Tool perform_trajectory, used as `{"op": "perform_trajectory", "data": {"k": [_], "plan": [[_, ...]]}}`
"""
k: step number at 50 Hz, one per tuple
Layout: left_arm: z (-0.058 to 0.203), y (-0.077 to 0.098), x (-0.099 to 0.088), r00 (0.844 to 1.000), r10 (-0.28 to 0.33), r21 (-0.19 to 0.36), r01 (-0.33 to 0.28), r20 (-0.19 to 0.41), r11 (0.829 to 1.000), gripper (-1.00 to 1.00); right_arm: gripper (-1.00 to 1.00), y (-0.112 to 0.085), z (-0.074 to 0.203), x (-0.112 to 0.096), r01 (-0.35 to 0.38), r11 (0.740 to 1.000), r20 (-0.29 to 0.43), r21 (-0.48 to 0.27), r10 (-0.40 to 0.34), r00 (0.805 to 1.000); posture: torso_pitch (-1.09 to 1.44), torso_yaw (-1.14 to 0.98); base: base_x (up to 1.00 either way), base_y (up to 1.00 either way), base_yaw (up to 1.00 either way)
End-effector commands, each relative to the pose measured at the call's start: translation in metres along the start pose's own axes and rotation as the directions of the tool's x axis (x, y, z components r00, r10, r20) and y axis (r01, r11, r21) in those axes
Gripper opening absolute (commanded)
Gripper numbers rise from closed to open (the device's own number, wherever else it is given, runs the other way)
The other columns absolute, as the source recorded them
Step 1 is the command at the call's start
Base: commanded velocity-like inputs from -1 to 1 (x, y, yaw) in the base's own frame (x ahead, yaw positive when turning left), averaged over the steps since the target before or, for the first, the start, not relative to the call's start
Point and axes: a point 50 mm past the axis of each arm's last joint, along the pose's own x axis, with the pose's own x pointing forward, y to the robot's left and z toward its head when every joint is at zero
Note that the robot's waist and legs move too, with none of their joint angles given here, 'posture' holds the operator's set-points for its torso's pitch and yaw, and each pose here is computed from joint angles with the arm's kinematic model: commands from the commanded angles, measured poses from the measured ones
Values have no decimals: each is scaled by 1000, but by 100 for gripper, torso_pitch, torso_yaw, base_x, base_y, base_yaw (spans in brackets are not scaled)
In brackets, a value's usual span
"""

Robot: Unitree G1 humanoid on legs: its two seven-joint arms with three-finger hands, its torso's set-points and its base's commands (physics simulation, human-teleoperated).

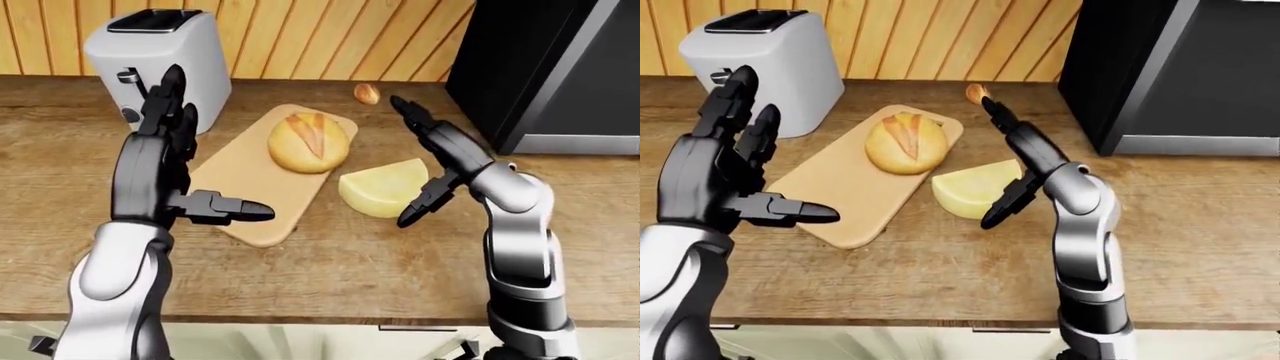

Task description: Pick up the wedge of cheese and place it on the slice of bread to prepare a simple cheese on bread dish.

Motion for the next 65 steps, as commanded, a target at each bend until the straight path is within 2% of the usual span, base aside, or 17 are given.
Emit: {"op": "perform_trajectory", "data": {"k": [1, 28, 33, 37, 41, 49, 50, 54, 55, 60, 62, 65], "plan": [[11, 1, -1, 997, 10, 14, -12, 74, 1000, 100, 100, -1, 5, -1, 17, 1000, 29, -22, -17, 999, 0, 0, 0, 0, 0], [9, 1, 1, 997, 7, 16, -8, 72, 1000, 100, 100, 21, -18, 5, -72, 996, -63, -48, 69, 996, 0, 0, 0, 0, 0], [9, 0, 1, 997, 7, 16, -8, 73, 1000, 100, 56, 25, -21, 7, -88, 995, -75, -54, 84, 994, 0, 0, 0, 0, 0], [9, 0, 1, 997, 7, 15, -8, 72, 1000, 100, 36, 27, -23, 8, -98, 994, -85, -58, 93, 992, 0, 0, 0, 0, 0], [9, 0, 1, 997, 7, 16, -8, 72, 1000, 100, 36, 31, -27, 9, -109, 992, -93, -64, 103, 990, 0, 0, 0, 0, 0], [9, 1, 1, 997, 8, 16, -9, 73, 1000, 100, 44, 40, -35, 13, -146, 981, -129, -125, 130, 983, 0, 0, 0, 0, 0], [9, 1, 1, 997, 8, 17, -9, 73, 1000, 100, 40, 41, -36, 13, -150, 980, -131, -129, 133, 983, 0, 0, 0, 0, 0], [8, 1, 1, 997, 8, 15, -9, 73, 1000, 100, -46, 41, -36, 13, -157, 978, -133, -138, 138, 981, 0, 0, 0, 0, 0], [8, 1, 2, 997, 8, 15, -9, 72, 1000, 100, -60, 41, -36, 13, -155, 978, -132, -139, 137, 982, 0, 0, 0, 0, 0], [7, 1, 1, 997, 8, 15, -9, 72, 1000, 100, -80, 35, -28, 9, -144, 979, -122, -147, 126, 984, 0, 0, 0, 0, 0], [7, 1, 1, 997, 8, 14, -10, 72, 1000, 100, -96, 31, -25, 8, -135, 979, -116, -152, 118, 986, 0, 0, 0, 0, 0], [8, 1, 1, 997, 8, 14, -9, 73, 1000, 100, -100, 22, -16, 5, -113, 981, -99, -158, 98, 990, 0, 0, 0, 0, 0]]}}
